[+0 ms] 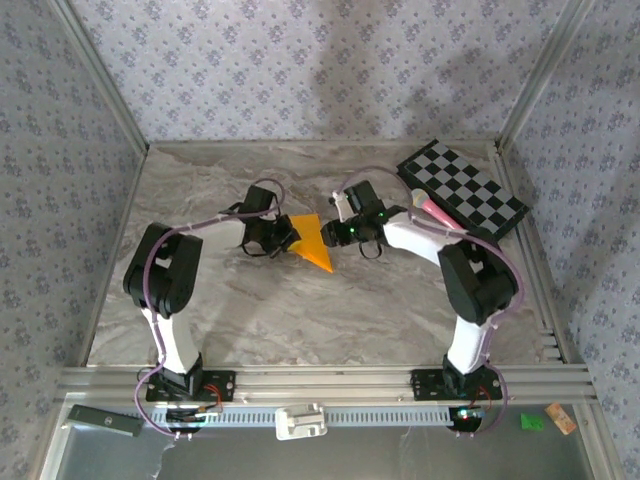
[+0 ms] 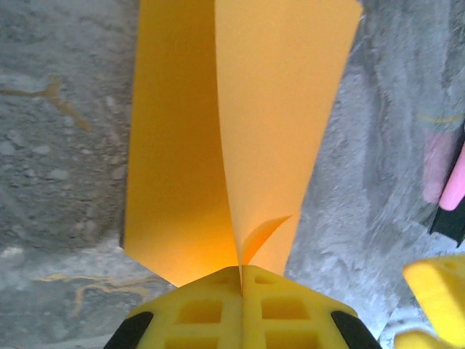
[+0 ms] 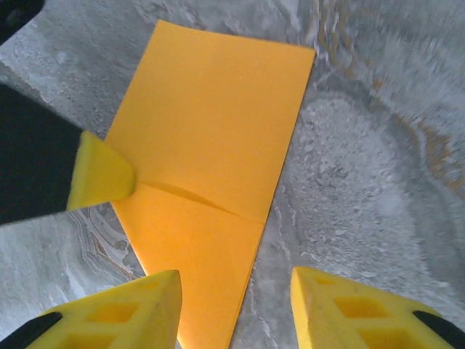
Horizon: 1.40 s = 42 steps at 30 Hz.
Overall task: Fold a paper plane with a square sheet of paper (pick it up from the middle)
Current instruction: Fourth fold the wing at the center of the table.
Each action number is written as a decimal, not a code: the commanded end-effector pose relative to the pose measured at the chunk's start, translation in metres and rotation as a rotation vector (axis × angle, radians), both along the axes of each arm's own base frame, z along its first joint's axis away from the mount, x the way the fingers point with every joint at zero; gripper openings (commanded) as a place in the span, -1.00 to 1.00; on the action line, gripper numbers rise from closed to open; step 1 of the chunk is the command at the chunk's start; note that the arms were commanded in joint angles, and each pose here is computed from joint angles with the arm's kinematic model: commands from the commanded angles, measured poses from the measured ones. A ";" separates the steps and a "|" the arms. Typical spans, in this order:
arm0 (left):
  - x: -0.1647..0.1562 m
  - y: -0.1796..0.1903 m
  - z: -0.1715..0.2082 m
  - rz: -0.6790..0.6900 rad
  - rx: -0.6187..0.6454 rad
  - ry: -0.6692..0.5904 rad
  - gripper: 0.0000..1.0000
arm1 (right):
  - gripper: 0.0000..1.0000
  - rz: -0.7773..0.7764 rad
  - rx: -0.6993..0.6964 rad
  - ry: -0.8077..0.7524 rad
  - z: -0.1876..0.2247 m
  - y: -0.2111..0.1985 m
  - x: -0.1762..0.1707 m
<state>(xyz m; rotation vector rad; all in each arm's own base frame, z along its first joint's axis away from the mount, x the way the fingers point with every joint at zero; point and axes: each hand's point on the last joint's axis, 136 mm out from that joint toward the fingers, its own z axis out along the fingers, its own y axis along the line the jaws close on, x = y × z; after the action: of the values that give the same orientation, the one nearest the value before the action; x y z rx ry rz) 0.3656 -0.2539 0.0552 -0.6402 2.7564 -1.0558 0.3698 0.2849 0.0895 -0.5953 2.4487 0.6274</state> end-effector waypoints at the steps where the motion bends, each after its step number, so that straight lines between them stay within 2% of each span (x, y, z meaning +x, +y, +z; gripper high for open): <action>1: -0.001 -0.002 0.018 0.044 0.020 0.022 -0.94 | -0.09 0.075 -0.100 -0.185 0.007 0.001 -0.006; 7: 0.000 -0.009 0.025 0.091 0.024 0.051 -0.93 | -0.09 0.123 -0.165 -0.324 0.000 0.016 -0.024; 13: 0.001 -0.010 0.030 0.119 0.033 0.069 -0.93 | -0.08 0.101 -0.227 -0.378 -0.018 0.022 -0.030; 30: -0.001 -0.011 0.030 0.129 0.025 0.082 -0.92 | -0.19 0.114 -0.259 -0.361 -0.043 0.026 -0.030; 37: -0.002 -0.011 0.035 0.135 0.013 0.081 -0.87 | -0.49 0.120 -0.271 -0.347 -0.049 0.025 -0.029; 42: -0.002 -0.007 0.041 0.140 0.006 0.077 -0.83 | -0.54 0.133 -0.278 -0.338 -0.052 0.023 -0.030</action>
<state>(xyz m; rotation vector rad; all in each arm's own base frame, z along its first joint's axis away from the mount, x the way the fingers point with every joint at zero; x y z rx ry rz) 0.3645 -0.2614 0.0736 -0.8809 2.7583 -0.9769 0.3390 0.3098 0.0439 -0.8772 2.1899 0.2183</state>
